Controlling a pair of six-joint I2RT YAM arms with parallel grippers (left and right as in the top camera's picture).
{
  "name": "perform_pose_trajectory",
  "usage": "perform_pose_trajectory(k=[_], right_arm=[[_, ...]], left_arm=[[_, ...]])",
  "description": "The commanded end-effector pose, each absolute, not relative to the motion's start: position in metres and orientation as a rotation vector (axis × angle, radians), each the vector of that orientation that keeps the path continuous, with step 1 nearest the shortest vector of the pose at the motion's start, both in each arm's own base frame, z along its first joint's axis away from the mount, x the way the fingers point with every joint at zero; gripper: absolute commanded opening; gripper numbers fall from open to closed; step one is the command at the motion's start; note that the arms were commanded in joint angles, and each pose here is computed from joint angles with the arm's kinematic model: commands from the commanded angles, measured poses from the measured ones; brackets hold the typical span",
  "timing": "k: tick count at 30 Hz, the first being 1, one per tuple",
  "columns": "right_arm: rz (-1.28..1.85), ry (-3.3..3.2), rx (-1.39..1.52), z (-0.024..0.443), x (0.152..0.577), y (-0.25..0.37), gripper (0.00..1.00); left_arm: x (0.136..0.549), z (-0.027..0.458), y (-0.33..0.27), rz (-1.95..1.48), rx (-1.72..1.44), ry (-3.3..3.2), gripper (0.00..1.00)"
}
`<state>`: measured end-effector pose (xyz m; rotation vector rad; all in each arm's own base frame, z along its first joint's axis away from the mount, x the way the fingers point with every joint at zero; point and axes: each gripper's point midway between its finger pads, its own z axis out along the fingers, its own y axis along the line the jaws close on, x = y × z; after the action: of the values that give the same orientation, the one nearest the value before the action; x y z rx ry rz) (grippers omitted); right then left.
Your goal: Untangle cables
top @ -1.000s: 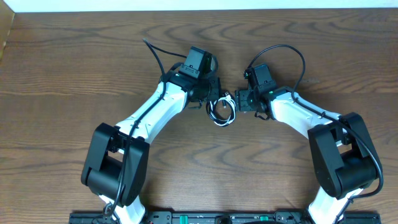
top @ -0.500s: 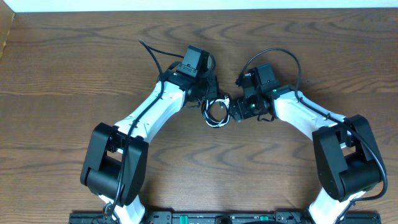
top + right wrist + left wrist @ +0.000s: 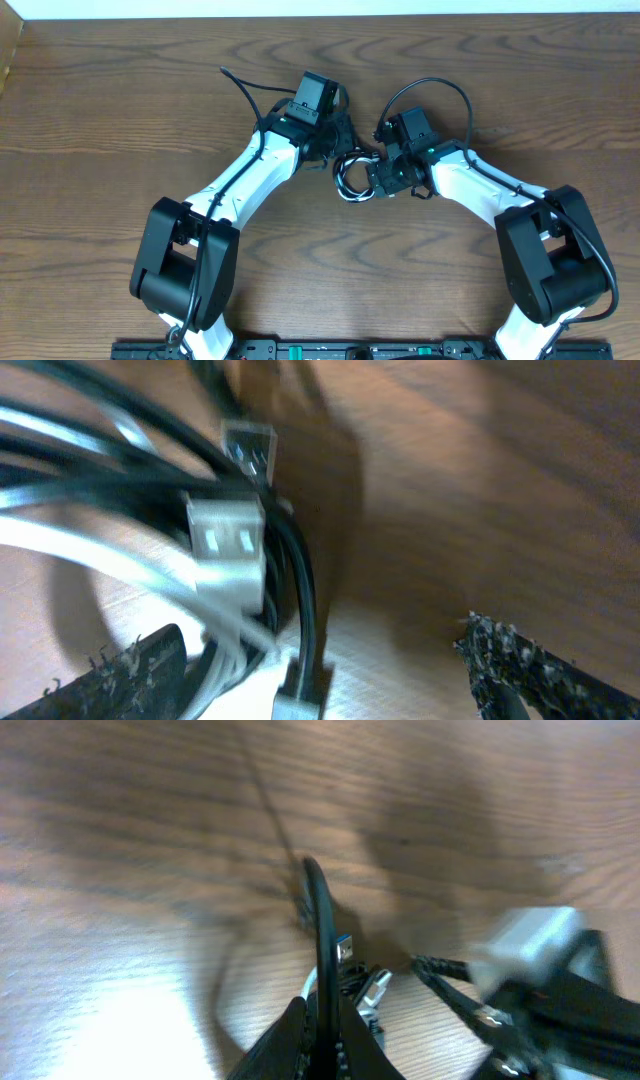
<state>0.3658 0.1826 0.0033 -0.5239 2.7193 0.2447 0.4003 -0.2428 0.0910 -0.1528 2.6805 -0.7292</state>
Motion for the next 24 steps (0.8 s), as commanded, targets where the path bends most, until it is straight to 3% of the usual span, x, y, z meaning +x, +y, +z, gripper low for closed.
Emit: perform_pose_trajectory(k=[1,6,14,19,24], right_arm=[[0.091,2.798,-0.45,-0.028,0.361,0.162,0.86],[-0.207,2.795,-0.351,-0.034,0.366,0.125,0.88],[-0.214,2.8,-0.351,-0.034,0.365,0.123,0.91],[-0.223,2.804,-0.352,-0.035,0.365,0.121,0.93],[-0.257,2.828,-0.473,-0.033,0.359,0.119,0.95]], left_arm=[[0.403,0.095,-0.254,-0.811,-0.137,2.662,0.07],[0.414,0.089,-0.235,-0.648,-0.19,2.639,0.07],[0.417,0.072,-0.162,-0.104,-0.332,2.612,0.08],[0.401,0.064,-0.144,0.032,-0.34,2.67,0.09],[0.392,0.061,-0.14,0.059,-0.336,2.706,0.24]])
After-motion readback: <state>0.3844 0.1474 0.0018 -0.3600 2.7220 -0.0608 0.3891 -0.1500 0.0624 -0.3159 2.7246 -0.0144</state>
